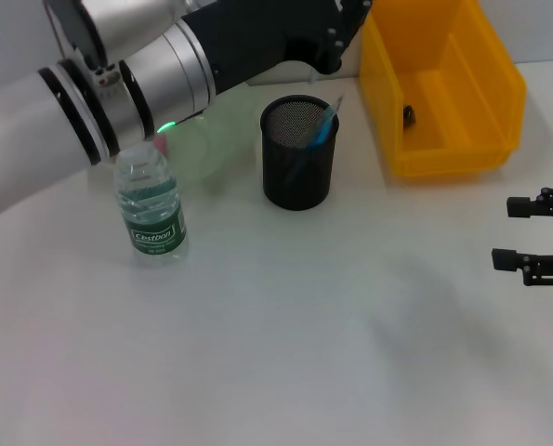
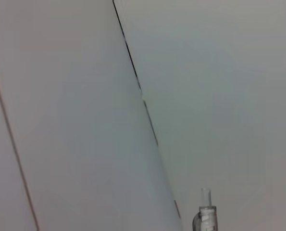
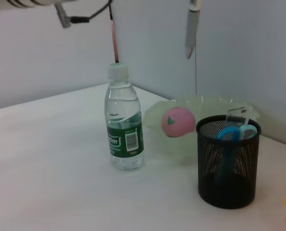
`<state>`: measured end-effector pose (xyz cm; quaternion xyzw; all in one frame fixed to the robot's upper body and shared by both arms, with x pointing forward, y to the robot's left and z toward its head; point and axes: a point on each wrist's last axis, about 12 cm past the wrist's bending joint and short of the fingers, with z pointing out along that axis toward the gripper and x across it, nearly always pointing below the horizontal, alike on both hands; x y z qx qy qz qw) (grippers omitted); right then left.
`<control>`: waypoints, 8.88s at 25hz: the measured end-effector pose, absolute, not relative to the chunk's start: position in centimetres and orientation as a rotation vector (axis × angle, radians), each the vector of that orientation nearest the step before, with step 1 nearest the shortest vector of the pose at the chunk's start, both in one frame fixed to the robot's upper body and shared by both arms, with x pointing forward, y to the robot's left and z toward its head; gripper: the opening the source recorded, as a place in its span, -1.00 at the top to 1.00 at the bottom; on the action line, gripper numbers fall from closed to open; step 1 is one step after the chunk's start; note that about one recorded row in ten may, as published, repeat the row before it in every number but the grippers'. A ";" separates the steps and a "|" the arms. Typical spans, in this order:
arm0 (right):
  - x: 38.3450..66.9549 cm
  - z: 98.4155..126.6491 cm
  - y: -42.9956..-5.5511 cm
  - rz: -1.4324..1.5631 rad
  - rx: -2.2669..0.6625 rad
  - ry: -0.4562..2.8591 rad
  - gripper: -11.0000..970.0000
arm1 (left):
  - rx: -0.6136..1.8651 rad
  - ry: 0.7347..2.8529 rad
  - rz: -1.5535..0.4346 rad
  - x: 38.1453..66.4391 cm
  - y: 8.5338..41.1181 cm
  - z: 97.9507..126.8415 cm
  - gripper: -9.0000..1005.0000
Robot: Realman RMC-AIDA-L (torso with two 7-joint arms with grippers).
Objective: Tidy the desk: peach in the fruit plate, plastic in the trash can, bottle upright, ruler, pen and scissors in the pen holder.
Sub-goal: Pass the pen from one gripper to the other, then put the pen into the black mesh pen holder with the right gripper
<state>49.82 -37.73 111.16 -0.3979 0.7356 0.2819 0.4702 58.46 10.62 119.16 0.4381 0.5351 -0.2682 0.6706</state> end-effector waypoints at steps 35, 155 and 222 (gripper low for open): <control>50.2 110.3 -34.1 0.640 -0.713 1.366 -0.62 | 0.780 1.147 -0.877 57.3 14.4 113.5 0.77; 54.7 106.8 -20.4 0.796 -0.607 1.300 0.17 | 0.798 1.195 -0.821 56.6 14.7 111.1 0.80; 61.3 107.9 -18.0 0.509 -0.622 1.459 0.66 | 0.609 1.165 -0.875 48.7 20.8 107.3 -0.56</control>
